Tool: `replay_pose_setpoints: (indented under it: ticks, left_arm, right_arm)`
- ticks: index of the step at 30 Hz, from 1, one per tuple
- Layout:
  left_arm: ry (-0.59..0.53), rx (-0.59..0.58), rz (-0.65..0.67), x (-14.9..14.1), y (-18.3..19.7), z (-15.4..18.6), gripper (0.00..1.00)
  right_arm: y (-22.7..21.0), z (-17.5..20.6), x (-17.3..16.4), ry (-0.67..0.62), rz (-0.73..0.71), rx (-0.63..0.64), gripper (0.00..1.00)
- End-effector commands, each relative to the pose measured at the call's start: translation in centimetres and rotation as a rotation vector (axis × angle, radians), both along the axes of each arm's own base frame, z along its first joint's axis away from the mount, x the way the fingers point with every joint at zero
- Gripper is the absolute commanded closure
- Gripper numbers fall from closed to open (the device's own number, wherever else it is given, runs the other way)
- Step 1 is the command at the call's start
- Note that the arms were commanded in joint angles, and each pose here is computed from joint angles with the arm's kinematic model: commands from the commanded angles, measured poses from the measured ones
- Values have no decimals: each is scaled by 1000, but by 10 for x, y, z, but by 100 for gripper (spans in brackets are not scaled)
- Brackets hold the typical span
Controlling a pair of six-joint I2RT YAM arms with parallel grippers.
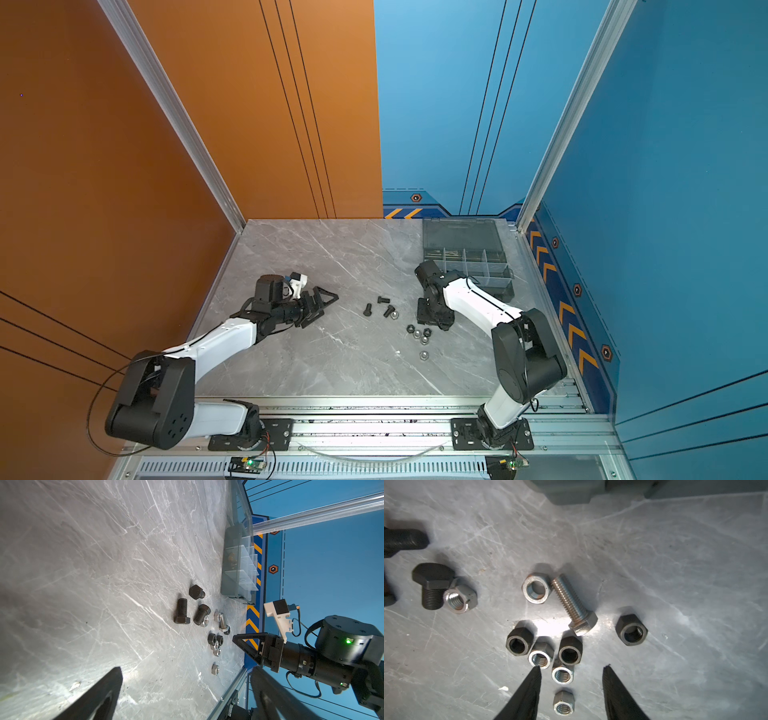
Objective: Sort the screws and nuts into containers
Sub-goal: Pick up the nut from the center of the table.
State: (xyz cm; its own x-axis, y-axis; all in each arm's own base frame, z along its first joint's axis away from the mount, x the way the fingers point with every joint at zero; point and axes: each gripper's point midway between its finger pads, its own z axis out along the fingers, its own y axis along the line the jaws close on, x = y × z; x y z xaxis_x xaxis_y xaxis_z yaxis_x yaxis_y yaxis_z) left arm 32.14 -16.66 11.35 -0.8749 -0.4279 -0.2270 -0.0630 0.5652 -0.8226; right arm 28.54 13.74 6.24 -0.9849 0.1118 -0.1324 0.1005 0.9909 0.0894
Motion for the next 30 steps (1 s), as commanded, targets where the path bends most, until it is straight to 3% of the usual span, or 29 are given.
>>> replay_pose_setpoints:
  ticks: [1,9,30]
  left_arm:
    - [-33,0,-7,9,-5,10,2]
    - [-28,-6,-20,10,-8,6,2]
    - [-29,-9,-13,11,-7,5,2]
  right_arm:
    - [-6,-2,-15,20,-30,-37,50]
    - [3,-18,-27,39,-58,-17,50]
    - [2,-32,2,40,-92,-18,56]
